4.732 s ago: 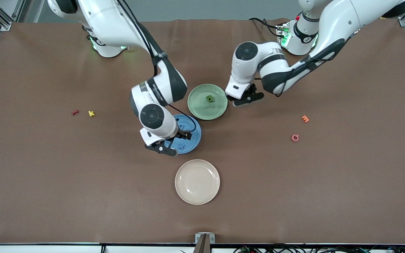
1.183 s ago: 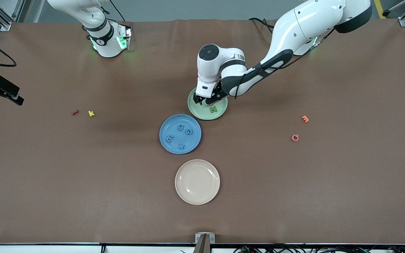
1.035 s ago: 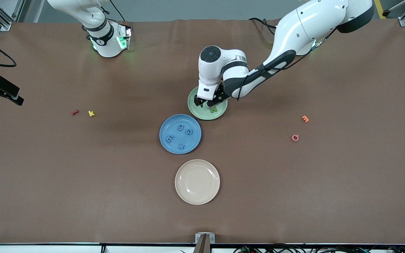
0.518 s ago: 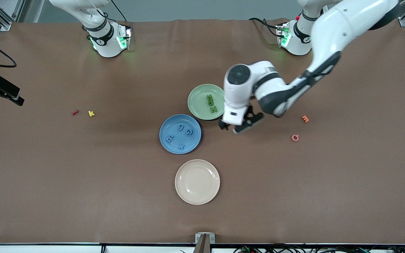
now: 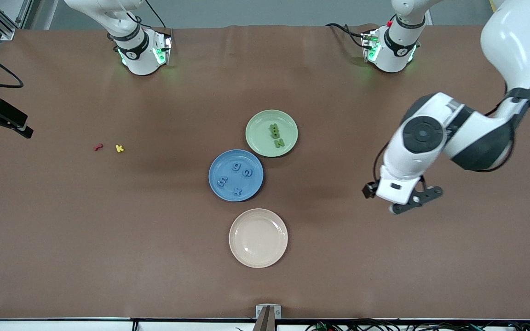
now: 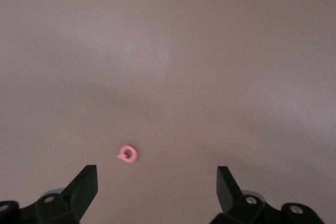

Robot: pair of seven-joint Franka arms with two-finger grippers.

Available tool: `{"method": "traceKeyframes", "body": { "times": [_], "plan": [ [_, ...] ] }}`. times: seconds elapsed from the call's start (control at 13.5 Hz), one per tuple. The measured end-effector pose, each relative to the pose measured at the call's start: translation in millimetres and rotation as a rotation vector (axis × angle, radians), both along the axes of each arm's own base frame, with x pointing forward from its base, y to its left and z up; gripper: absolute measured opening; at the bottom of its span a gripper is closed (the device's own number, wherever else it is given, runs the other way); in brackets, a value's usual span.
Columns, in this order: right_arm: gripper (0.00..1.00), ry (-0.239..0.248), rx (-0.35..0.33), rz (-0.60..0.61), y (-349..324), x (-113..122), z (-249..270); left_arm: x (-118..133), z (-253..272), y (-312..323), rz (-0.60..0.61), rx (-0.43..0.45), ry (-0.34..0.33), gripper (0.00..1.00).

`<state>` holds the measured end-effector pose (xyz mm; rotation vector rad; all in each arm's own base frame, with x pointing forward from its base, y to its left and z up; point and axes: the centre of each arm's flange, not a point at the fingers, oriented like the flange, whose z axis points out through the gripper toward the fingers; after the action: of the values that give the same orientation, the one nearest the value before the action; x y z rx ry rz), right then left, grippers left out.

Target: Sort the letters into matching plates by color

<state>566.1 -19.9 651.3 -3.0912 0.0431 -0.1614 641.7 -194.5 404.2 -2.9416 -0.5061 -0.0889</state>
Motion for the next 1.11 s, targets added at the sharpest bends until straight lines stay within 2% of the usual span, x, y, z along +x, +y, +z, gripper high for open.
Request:
{"method": "traceKeyframes", "body": {
  "times": [0.37, 0.81, 0.96, 1.11],
  "plan": [
    [1.00, -0.001, -0.001, -0.005, -3, 0, 0, 32, 33, 80, -0.063, -0.052, 0.005, 1.00],
    [1.00, -0.001, -0.003, -0.006, -4, 0, 0, 37, 51, 124, -0.153, -0.068, 0.009, 1.00],
    [1.00, -0.001, -0.003, -0.006, -4, 0, 0, 40, 55, 127, -0.158, -0.112, 0.034, 1.00],
    [1.00, -0.002, -0.004, -0.006, -4, 0, 1, 42, 53, 135, -0.186, -0.116, 0.083, 1.00]
  ]
}}
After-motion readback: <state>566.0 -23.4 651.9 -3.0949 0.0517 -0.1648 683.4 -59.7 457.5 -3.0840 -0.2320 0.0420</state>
